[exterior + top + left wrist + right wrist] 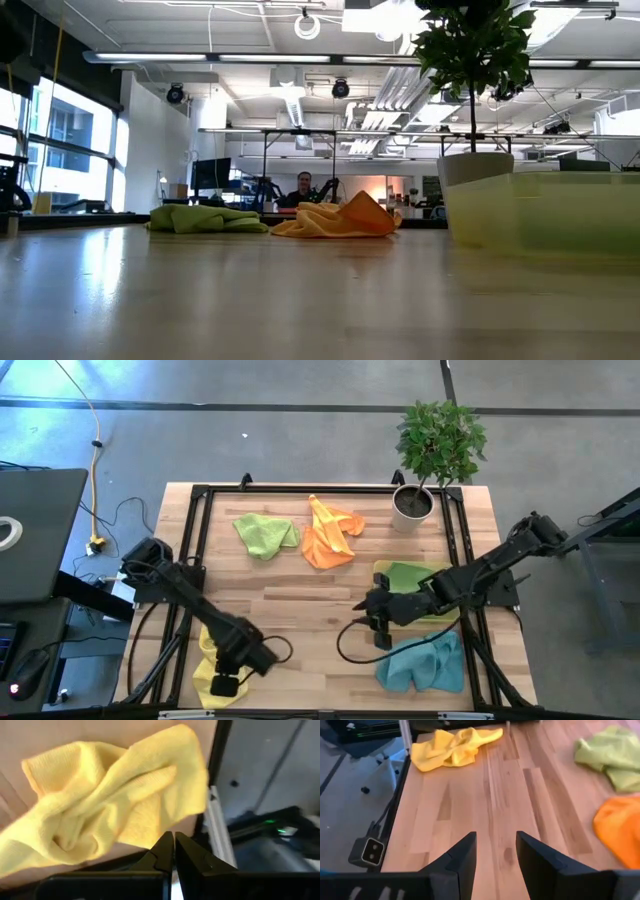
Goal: Fold microfiber towels
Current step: Fold the yellow microfiber cloth
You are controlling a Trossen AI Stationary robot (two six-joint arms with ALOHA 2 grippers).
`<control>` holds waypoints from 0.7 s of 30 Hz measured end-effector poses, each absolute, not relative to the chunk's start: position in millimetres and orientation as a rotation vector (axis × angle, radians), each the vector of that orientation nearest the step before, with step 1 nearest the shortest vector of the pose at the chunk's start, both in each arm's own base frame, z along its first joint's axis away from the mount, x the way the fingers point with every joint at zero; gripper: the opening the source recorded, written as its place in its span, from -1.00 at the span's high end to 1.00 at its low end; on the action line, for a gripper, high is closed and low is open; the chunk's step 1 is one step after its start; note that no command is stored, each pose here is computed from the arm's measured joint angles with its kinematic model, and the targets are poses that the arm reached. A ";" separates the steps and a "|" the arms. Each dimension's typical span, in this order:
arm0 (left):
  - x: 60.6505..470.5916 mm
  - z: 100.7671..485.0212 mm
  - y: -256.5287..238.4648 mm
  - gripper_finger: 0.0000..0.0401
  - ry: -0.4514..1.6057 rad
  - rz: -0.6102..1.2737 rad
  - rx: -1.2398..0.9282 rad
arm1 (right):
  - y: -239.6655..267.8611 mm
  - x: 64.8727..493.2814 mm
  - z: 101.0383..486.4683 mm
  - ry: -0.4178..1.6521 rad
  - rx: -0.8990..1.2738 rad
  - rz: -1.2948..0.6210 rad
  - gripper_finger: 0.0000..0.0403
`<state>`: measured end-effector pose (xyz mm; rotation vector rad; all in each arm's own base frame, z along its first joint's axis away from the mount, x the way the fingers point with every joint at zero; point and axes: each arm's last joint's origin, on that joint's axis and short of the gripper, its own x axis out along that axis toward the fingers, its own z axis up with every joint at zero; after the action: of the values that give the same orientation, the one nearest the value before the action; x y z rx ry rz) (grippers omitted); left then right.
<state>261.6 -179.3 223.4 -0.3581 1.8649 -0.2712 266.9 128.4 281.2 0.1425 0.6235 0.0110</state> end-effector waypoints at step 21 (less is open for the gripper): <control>177.3 299.0 -175.1 0.96 1.558 0.097 -0.152 | 133.7 280.4 255.7 0.698 0.266 -0.077 0.36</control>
<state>177.3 -175.1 299.0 -0.1524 1.5577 0.0971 280.4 133.7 255.7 0.2657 0.6984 -0.0767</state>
